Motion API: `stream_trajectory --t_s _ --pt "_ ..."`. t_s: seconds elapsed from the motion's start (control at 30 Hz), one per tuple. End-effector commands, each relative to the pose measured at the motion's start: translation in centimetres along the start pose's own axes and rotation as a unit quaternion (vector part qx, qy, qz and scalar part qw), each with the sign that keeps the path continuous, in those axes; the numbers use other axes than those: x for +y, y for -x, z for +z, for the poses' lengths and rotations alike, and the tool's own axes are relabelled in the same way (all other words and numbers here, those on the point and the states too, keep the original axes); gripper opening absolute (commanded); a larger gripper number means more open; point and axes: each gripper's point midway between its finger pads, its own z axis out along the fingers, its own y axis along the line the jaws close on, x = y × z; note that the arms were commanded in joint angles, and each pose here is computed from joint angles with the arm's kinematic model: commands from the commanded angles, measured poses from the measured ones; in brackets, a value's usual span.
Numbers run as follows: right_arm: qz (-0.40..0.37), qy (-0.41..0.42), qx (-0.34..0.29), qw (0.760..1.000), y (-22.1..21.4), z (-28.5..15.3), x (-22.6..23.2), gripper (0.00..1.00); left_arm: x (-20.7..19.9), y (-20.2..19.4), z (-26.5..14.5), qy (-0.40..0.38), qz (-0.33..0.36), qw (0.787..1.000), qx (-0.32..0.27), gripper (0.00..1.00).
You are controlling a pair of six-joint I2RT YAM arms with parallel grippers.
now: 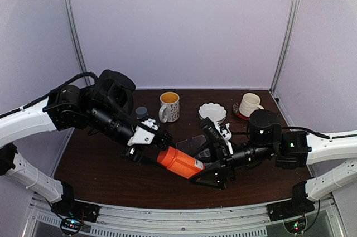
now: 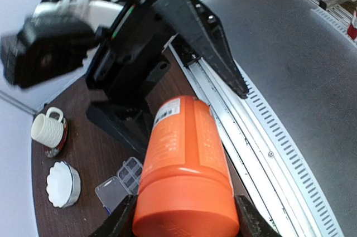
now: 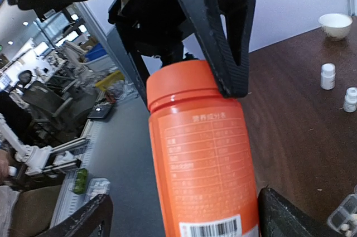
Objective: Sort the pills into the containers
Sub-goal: Screw the lid of the pill bottle onto the pill bottle.
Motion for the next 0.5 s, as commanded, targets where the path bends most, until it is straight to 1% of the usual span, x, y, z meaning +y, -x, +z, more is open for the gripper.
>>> stream_trajectory --t_s 0.0,0.1,0.2,0.27,0.33,0.4,0.47 --pt "-0.118 -0.169 0.007 0.979 0.5 -2.8 -3.4 0.96 2.1 -0.7 -0.2 0.047 -0.12 0.992 0.011 0.0" --pt "-0.172 -0.246 0.022 0.954 0.2 -4.3 -4.6 0.99 1.8 -0.1 -0.5 0.037 -0.173 0.984 0.001 0.0" --pt "-0.226 -0.289 0.006 0.93 0.8 -5.7 -4.1 1.0 2.0 0.3 -0.6 0.034 -0.239 0.97 -0.007 0.0" --pt "-0.255 -0.309 -0.008 0.916 1.0 -6.4 -3.6 1.0 2.5 0.6 -0.5 0.032 -0.309 0.95 -0.019 0.0" --pt "-0.276 -0.344 -0.027 0.897 1.5 -7.4 -3.6 1.0 3.0 0.8 -0.1 0.024 -0.382 0.923 -0.032 0.0" --pt "-0.289 -0.354 -0.034 0.889 1.7 -7.7 -3.3 1.0 3.0 1.2 0.4 0.001 -0.441 0.896 -0.046 0.0" --pt "-0.302 -0.351 -0.032 0.886 1.7 -7.4 -2.8 1.0 2.9 1.7 0.8 -0.021 -0.482 0.874 -0.06 0.0"
